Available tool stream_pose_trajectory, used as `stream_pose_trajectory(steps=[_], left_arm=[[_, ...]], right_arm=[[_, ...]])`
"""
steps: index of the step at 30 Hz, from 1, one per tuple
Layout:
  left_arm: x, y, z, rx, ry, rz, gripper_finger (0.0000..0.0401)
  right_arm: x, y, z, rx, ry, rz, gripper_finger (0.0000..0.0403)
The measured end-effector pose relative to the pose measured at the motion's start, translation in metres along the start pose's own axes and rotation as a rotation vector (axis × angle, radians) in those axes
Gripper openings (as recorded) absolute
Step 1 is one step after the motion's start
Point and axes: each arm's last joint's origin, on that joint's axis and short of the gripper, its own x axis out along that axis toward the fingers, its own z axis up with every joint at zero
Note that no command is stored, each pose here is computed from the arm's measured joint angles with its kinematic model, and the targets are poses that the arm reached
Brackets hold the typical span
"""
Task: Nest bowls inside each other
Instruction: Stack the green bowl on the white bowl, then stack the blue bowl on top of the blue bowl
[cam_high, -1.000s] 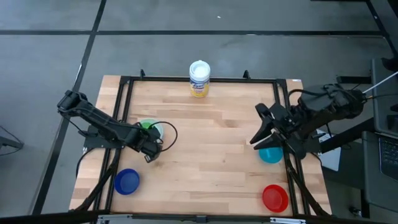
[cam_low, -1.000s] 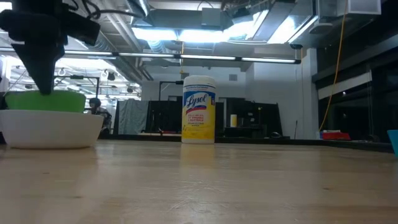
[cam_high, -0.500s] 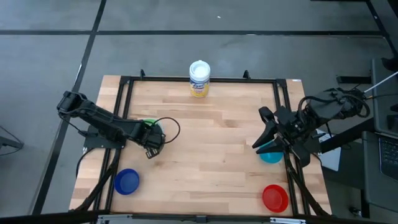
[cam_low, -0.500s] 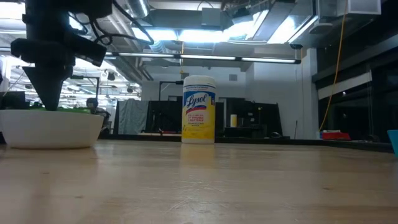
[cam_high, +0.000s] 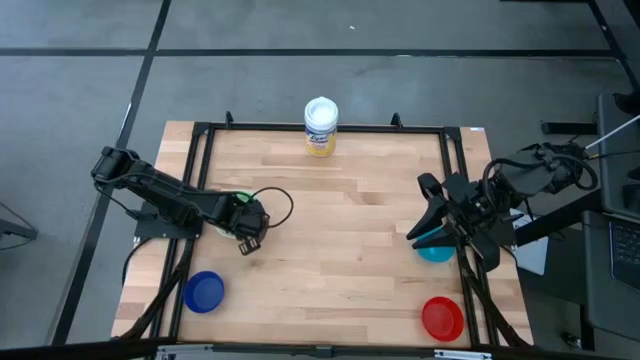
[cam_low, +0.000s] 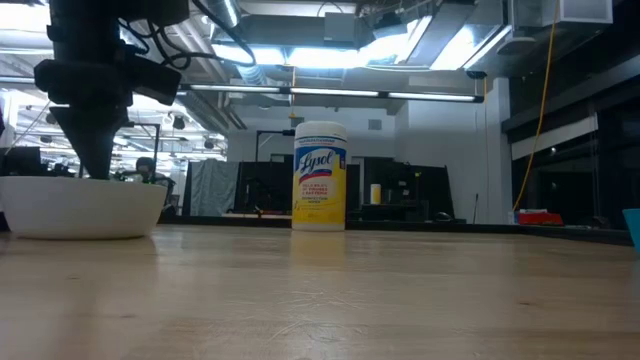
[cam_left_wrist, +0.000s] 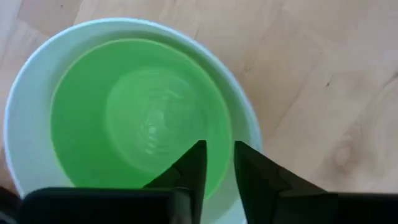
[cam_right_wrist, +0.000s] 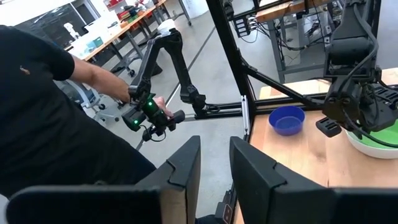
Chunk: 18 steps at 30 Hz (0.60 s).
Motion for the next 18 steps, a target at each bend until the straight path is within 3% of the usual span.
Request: stream_pose_trajectory(steps=[6, 10, 14, 18], left_arm=[[-0.002, 0.006, -0.003, -0.011, 0.039, 0.031, 0.0120], [-0.020, 0.009, -0.011, -0.060, -0.040, -0.008, 0.0132], [-0.057, 0.017, -0.034, -0.151, -0.166, -0.131, 0.0133], [-0.087, 0.025, -0.062, -0.131, -0.199, -0.371, 0.0128]], right_arm=[[0.000, 0.000, 0.000, -0.002, 0.000, 0.000, 0.0098], [0.000, 0.000, 0.000, 0.007, -0.001, 0.000, 0.0100], [0.000, 0.000, 0.001, 0.019, -0.010, 0.005, 0.0095], [-0.003, 0.004, 0.007, -0.025, -0.077, 0.036, 0.0095]])
